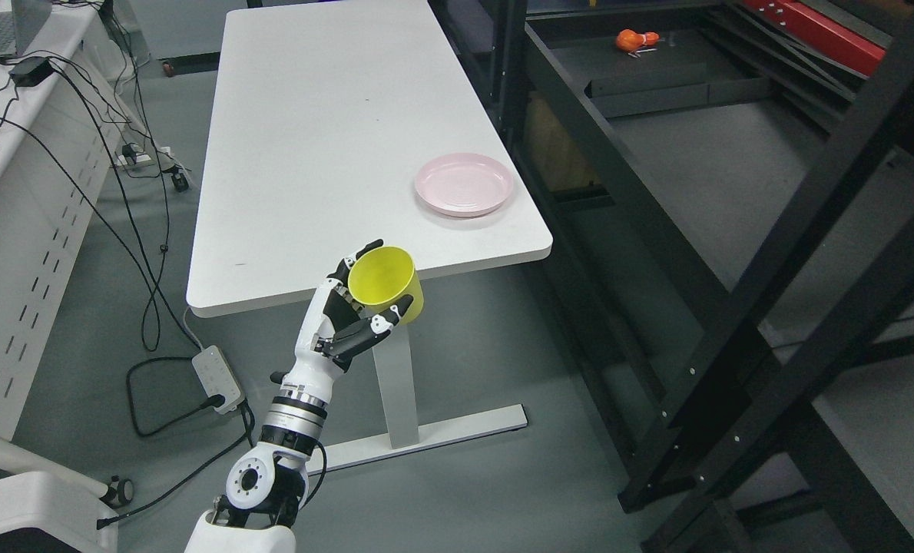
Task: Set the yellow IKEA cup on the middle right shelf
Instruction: 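Hold the cup in the left hand while turning toward the shelves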
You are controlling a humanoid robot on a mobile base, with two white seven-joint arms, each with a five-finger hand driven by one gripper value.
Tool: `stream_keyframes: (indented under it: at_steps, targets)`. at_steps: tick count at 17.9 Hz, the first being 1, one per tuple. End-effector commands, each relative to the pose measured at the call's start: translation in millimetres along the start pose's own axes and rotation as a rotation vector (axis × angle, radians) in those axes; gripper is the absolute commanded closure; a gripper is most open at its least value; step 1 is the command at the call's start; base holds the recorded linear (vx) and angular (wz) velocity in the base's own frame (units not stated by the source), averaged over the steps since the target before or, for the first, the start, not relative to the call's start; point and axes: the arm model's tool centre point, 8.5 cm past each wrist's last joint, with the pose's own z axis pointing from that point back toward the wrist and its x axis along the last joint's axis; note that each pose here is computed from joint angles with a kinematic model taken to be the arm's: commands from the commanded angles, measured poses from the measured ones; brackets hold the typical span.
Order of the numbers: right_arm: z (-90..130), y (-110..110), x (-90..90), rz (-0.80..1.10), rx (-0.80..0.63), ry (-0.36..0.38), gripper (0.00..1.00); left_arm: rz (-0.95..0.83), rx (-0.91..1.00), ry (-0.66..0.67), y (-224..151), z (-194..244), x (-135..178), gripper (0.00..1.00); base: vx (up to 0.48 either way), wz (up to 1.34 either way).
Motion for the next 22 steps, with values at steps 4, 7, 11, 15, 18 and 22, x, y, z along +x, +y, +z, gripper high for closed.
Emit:
stream_keyframes:
  at_steps: [4, 7, 11, 15, 18, 22]
  targets:
    - [-1, -10, -9.0, -0.004, -0.012, 0.014, 0.01, -0.019, -0.012, -0.019, 3, 0, 6, 0.98, -0.201, -0.38]
    - [-1, -10, -9.0, -0.004, -0.012, 0.014, 0.01, -0.022, -0.014, -0.027, 2, 2, 6, 0.98, -0.165, -0.44]
    - [-1, -10, -9.0, -0.004, -0.012, 0.014, 0.01, -0.032, -0.012, -0.023, 2, 8, 2, 0.99, -0.144, -0.51]
    - [-1, -10, -9.0, -0.004, -0.012, 0.014, 0.01, -0.032, -0.005, -0.02, 3, 18, -2, 0.98, -0.124, -0.6]
    - [-1, -10, -9.0, -0.004, -0.012, 0.014, 0.01, -0.032, -0.004, -0.018, 2, 20, -3, 0.98, -0.102, -0.62]
    - [-1, -10, -9.0, -0.004, -0.012, 0.014, 0.01, -0.035, -0.016, -0.026, -2, 24, -1, 0.98, -0.082, -0.63]
